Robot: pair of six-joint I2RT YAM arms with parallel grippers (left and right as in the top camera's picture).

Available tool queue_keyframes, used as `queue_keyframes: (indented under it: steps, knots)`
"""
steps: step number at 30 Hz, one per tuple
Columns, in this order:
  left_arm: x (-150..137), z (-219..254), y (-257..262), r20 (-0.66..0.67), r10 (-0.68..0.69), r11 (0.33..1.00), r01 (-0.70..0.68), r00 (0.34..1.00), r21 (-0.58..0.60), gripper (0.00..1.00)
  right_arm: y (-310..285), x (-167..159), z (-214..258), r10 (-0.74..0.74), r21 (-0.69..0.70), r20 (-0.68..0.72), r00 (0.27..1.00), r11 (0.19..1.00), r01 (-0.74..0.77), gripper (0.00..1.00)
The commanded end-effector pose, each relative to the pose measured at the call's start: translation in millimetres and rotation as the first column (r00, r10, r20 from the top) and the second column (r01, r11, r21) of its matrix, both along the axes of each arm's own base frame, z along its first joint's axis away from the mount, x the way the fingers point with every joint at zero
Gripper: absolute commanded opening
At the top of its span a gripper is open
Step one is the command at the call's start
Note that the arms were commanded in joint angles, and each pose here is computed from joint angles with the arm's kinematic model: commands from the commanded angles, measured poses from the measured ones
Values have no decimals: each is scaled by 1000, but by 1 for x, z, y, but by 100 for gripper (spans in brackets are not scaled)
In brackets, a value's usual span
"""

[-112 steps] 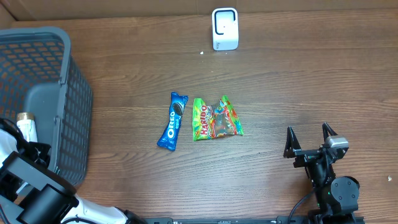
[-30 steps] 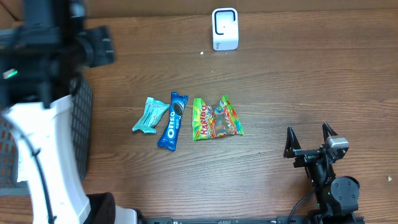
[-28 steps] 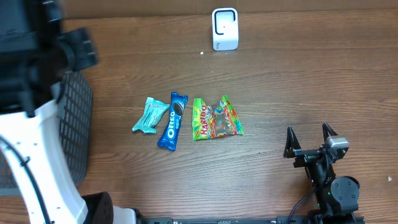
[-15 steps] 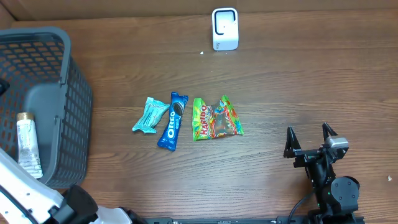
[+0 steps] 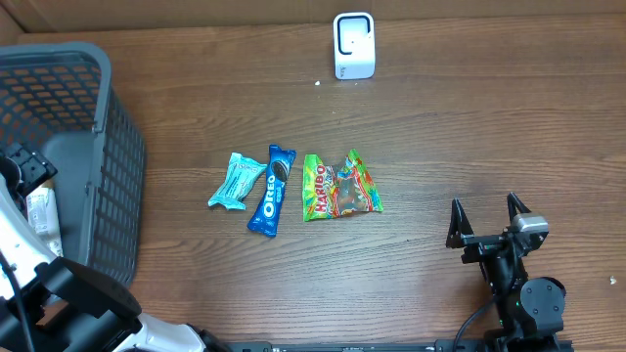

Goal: Scan the item barcode
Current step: 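Reach into the basket and grasp the white gold-capped bottle with left gripper, then grasp the white gold-capped bottle in the basket with the left gripper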

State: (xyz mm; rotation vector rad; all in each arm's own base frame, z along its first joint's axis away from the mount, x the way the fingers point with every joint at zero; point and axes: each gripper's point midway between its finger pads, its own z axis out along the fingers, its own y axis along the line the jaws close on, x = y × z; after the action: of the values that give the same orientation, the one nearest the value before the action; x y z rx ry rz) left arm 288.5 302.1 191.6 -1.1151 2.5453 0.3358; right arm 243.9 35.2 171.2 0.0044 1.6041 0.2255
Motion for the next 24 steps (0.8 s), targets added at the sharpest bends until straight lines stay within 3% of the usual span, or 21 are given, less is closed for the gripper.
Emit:
queue_keyframes:
  steps: [1,8,16,24]
  knots:
    - [-7,-17,7,-96,-98,993,104,991,62,76,2,0,-1,10,1,7,1000,1000,-10,100]
    - [-8,-64,9,-181,-261,956,280,948,85,70,2,0,-1,10,1,7,1000,1000,-10,100]
    - [-19,-88,22,-237,-202,957,243,950,158,71,2,0,-1,10,1,7,1000,1000,-10,100]
    - [-9,-92,31,-263,-287,912,346,921,220,66,2,0,-1,10,1,7,1000,1000,-10,100]
